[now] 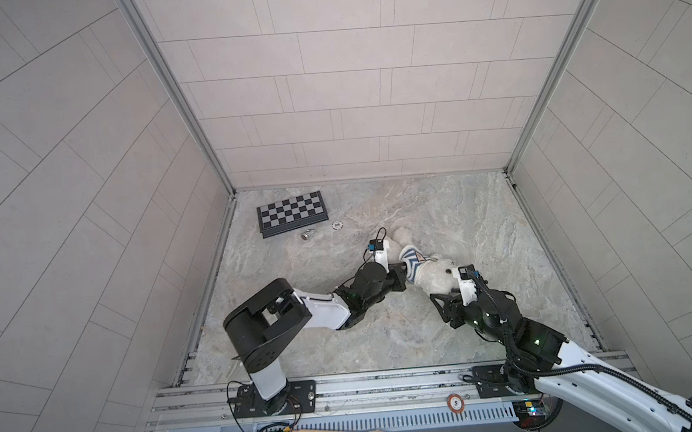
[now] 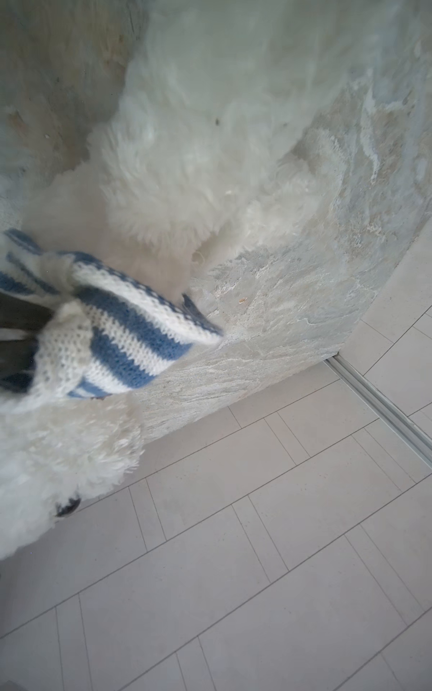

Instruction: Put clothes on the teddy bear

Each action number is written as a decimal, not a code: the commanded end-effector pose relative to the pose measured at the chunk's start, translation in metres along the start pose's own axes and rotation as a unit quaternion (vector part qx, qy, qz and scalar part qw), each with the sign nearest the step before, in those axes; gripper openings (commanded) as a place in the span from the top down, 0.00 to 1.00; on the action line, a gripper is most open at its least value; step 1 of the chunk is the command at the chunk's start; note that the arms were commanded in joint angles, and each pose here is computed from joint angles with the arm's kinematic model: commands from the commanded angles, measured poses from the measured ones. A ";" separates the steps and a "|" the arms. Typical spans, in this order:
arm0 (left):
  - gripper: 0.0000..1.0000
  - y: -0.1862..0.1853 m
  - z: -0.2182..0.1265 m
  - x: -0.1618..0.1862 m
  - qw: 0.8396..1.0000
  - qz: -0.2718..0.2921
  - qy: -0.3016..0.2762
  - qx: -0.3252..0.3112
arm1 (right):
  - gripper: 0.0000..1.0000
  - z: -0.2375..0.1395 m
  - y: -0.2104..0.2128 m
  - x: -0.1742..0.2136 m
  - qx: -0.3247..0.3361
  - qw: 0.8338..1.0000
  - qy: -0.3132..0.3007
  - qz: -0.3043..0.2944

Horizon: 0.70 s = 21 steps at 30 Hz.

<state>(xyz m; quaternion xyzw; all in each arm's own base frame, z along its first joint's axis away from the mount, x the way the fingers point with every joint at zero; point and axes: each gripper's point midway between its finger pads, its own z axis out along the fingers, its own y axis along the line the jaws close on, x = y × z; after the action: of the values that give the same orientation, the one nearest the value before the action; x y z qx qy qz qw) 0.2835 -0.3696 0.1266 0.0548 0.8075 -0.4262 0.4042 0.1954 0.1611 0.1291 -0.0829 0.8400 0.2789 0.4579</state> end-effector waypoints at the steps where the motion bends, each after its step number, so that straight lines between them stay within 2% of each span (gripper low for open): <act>1: 1.00 0.007 -0.018 0.019 0.992 0.104 0.060 -0.034 | 0.40 -0.016 0.024 -0.023 -0.045 0.998 -0.020 -0.030; 4: 1.00 0.003 -0.035 0.022 0.977 0.187 0.089 -0.058 | 0.37 -0.027 0.032 -0.037 -0.054 0.997 -0.027 -0.044; 9: 1.00 -0.004 -0.066 0.029 0.941 0.304 0.126 -0.082 | 0.34 -0.038 0.051 -0.064 -0.074 0.995 -0.037 -0.060; 16: 1.00 -0.010 -0.101 0.032 0.908 0.392 0.123 -0.082 | 0.33 -0.031 0.073 -0.098 -0.075 0.991 -0.022 -0.111; 21: 1.00 -0.030 -0.122 0.026 0.885 0.450 0.112 -0.051 | 0.31 -0.028 0.107 -0.105 -0.159 0.975 -0.026 -0.155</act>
<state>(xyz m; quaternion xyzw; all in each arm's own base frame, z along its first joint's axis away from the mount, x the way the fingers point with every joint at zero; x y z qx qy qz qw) 0.1848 -0.3161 0.1602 0.3939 0.7800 -0.1843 0.4500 0.2035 0.2071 0.2496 -0.2193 0.7907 0.3052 0.4832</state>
